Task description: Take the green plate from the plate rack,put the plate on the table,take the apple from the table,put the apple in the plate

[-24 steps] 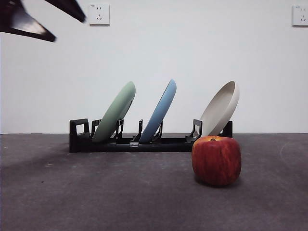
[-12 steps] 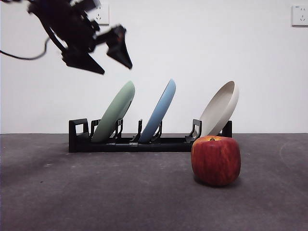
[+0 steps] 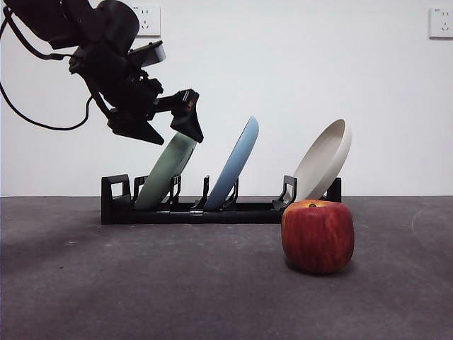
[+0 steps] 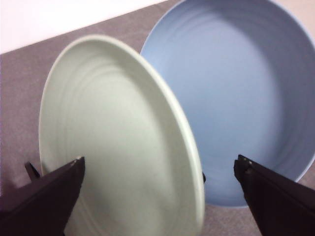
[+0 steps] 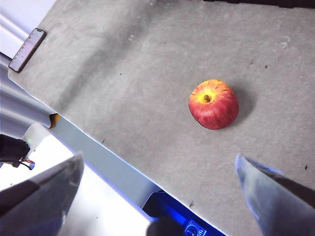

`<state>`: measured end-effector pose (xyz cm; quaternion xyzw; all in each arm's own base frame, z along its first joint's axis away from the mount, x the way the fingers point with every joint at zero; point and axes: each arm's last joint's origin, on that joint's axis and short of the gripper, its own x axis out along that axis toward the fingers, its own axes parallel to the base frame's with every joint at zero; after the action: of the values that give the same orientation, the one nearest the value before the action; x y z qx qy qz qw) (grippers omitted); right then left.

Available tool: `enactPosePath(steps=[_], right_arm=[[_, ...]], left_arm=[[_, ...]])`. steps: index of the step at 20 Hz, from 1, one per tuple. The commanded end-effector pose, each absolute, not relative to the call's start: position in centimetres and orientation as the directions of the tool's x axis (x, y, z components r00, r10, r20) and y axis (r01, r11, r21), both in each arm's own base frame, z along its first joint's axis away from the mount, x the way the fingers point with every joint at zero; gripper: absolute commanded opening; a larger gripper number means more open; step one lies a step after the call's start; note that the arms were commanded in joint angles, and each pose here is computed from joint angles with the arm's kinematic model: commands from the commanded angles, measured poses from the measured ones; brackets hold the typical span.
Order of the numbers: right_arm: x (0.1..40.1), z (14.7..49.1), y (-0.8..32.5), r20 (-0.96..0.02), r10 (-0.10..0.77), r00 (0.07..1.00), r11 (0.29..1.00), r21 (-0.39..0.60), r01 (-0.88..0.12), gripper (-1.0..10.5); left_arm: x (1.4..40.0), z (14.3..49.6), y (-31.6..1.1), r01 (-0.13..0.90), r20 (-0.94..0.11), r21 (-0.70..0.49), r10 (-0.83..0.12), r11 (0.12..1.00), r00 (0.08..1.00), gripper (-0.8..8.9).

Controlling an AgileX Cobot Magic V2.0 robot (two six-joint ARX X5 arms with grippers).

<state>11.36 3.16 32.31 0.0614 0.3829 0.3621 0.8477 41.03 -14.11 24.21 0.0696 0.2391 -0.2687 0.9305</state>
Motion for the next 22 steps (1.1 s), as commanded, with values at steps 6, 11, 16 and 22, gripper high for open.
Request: enactPosePath(steps=[6,11,16,22], right_arm=[[11.38,32.47,3.18,-0.599,0.663,0.450,0.729,0.381,-0.568,6.0],[11.38,32.47,3.18,-0.599,0.663,0.450,0.729,0.381,-0.568,6.0],[11.37,32.47,3.19,-0.599,0.663,0.449,0.729,0.381,-0.568,6.0],[11.38,32.47,3.19,-0.598,0.663,0.450,0.729,0.381,-0.568,6.0]], left_arm=[[41.18,23.72,-14.37,0.545,-0.488,0.007,-0.473,0.838,0.734,1.81],[41.06,23.75,-14.59,0.602,-0.477,-0.032,-0.541,0.798,0.692,0.12],[41.02,23.76,-14.64,0.618,-0.474,-0.043,-0.561,0.785,0.679,-0.06],[41.16,24.35,-14.51,0.613,-0.460,-0.044,-0.560,0.789,0.689,-0.06]])
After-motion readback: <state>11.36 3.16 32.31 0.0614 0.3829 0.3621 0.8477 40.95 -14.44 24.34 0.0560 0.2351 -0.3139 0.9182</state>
